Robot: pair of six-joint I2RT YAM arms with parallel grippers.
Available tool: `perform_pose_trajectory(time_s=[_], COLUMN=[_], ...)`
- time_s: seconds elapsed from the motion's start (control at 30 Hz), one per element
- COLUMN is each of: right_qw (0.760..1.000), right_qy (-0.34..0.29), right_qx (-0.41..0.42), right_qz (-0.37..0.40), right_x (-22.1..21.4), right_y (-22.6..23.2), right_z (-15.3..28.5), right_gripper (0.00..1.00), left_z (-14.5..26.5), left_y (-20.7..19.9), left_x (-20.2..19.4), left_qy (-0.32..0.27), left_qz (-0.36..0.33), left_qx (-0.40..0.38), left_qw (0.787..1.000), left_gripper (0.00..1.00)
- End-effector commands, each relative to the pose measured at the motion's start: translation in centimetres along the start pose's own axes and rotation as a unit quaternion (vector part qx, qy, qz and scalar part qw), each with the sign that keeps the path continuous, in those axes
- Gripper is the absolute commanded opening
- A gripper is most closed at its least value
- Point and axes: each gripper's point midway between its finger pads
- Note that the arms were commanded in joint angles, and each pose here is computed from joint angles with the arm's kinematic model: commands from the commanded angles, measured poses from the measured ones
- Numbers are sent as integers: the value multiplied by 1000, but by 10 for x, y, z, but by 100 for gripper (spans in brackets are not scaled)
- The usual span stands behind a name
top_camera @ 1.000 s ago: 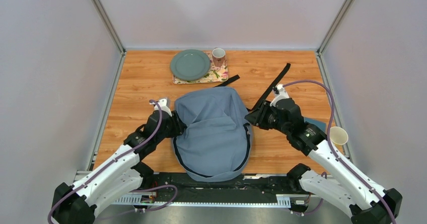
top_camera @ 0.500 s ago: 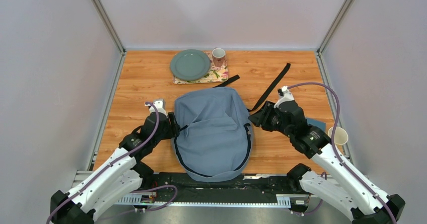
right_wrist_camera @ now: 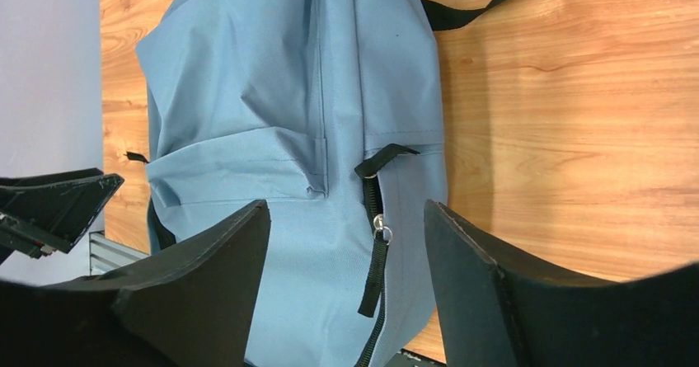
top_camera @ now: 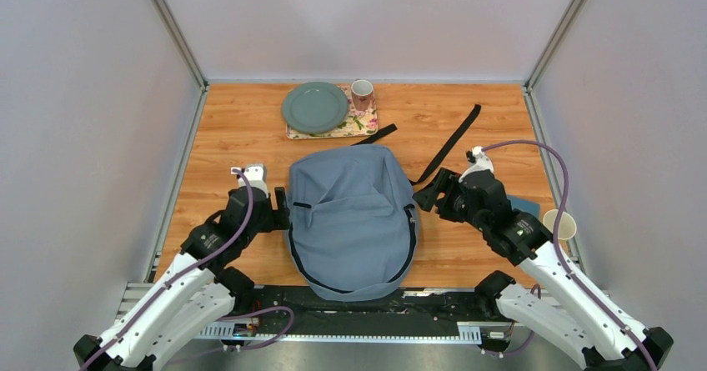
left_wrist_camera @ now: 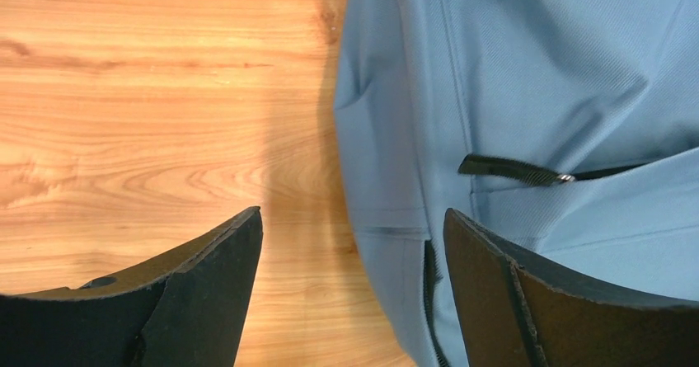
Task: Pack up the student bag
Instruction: Move the personal item to the center of the board.
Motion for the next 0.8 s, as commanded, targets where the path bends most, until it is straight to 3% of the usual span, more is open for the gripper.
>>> perform_pose_trajectory(time_s=[0.0,0.23,0.4,0.77], right_qw=[999,998,994,953], right_qy=[-17,-5,-25,-128], right_qx=[-17,-49,-92,-253], right_qz=[-21,-50,-61,-104], right_x=[2,-6,0,42], right_y=[-9,-22,-36,-76], right_z=[2,0,-1,-5], right_gripper=[74,78,79,82], left_z=[13,10,8,1], left_y=[18,37,28,20], left_x=[-1,-10,-3,-11], left_qy=[4,-27,-60,-10], left_qz=[-48,-61,-59,-112], left_qx=[25,51,22,7], left_qw=[999,996,996,994], left_gripper=[88,89,92,92])
Point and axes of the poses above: each gripper's point midway between its finger pads, its own z axis back along the fingers, its own y axis along the line the jaws close on, x = y × z, and after that the axes turned 3 degrees about -z, right-handed
